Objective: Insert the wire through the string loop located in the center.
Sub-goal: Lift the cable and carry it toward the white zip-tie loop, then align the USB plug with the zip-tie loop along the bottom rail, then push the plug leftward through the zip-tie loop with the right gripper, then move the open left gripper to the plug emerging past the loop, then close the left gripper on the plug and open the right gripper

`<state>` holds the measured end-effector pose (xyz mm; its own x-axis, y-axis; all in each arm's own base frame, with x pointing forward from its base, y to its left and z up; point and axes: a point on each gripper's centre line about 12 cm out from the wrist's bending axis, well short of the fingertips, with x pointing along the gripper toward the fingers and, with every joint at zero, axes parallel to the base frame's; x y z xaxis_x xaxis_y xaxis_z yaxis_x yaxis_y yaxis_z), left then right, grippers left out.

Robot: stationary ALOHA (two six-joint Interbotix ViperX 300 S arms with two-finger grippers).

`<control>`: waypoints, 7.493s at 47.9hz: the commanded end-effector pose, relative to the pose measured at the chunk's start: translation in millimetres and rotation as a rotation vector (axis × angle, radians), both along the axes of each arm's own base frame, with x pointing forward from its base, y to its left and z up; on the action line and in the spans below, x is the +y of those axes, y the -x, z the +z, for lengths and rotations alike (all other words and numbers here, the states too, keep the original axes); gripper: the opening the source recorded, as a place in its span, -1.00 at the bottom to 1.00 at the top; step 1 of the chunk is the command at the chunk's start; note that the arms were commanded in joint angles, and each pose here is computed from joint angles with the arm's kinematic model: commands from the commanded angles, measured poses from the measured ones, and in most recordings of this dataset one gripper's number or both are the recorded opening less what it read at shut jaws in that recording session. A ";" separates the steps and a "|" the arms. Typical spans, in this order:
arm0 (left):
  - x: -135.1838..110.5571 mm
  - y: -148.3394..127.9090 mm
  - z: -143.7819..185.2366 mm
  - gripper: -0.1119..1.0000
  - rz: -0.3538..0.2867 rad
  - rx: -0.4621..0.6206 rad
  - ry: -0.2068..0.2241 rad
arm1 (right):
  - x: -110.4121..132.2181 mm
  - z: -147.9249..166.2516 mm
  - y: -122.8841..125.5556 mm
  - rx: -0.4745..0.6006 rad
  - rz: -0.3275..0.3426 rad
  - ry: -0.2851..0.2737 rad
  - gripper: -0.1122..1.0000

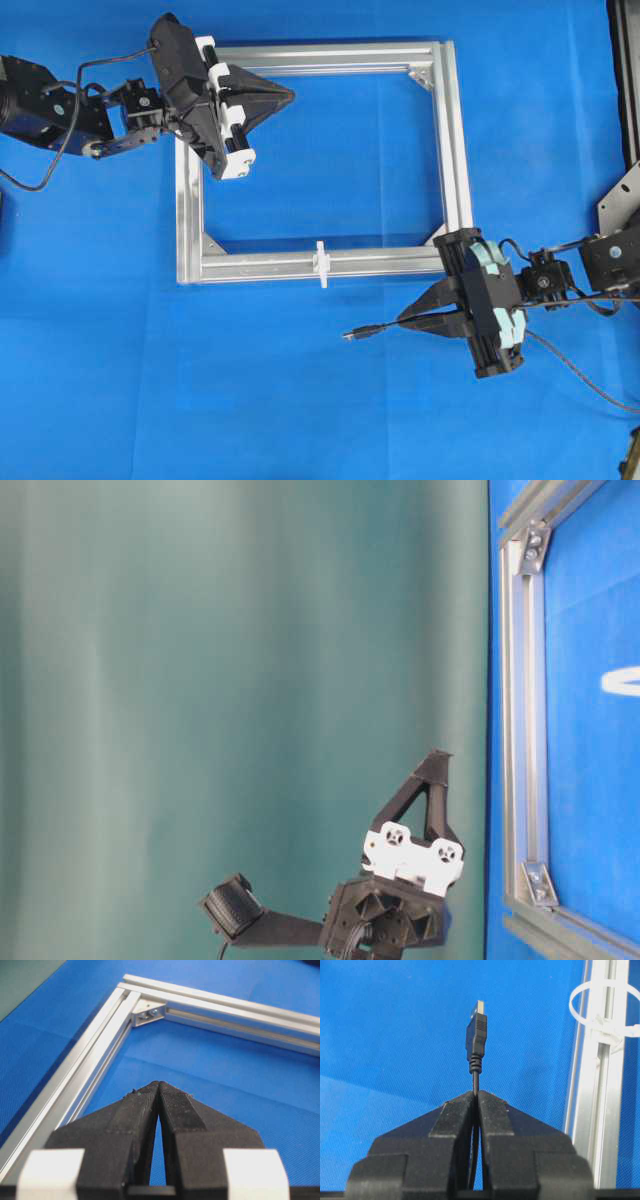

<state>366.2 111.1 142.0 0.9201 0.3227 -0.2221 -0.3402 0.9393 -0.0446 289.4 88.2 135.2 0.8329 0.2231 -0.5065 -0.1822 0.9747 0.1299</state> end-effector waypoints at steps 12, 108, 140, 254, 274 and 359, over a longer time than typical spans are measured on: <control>0.5 -1.9 14.6 -0.80 -0.001 -0.042 -0.013 | -35.1 7.4 -10.5 -0.041 -0.116 0.001 -0.84; 0.3 -2.0 14.6 -0.80 -0.002 -0.043 -0.013 | -58.9 7.3 -12.4 -0.050 -0.193 0.004 -0.84; -0.2 -2.1 14.6 -0.80 -0.003 -0.043 -0.011 | -57.1 8.8 -24.8 -0.063 -0.192 0.002 -0.84; -141.8 6.0 8.0 -0.79 -0.365 0.001 0.086 | -47.4 4.7 -83.5 -0.082 -0.170 0.013 -0.84; -144.6 1.8 9.4 0.75 -0.369 0.000 0.095 | -47.4 4.7 -83.5 -0.082 -0.170 0.013 -0.84; -144.5 -9.1 -30.1 0.40 -0.355 0.155 0.123 | -47.4 4.0 -83.0 -0.079 -0.170 0.013 -0.84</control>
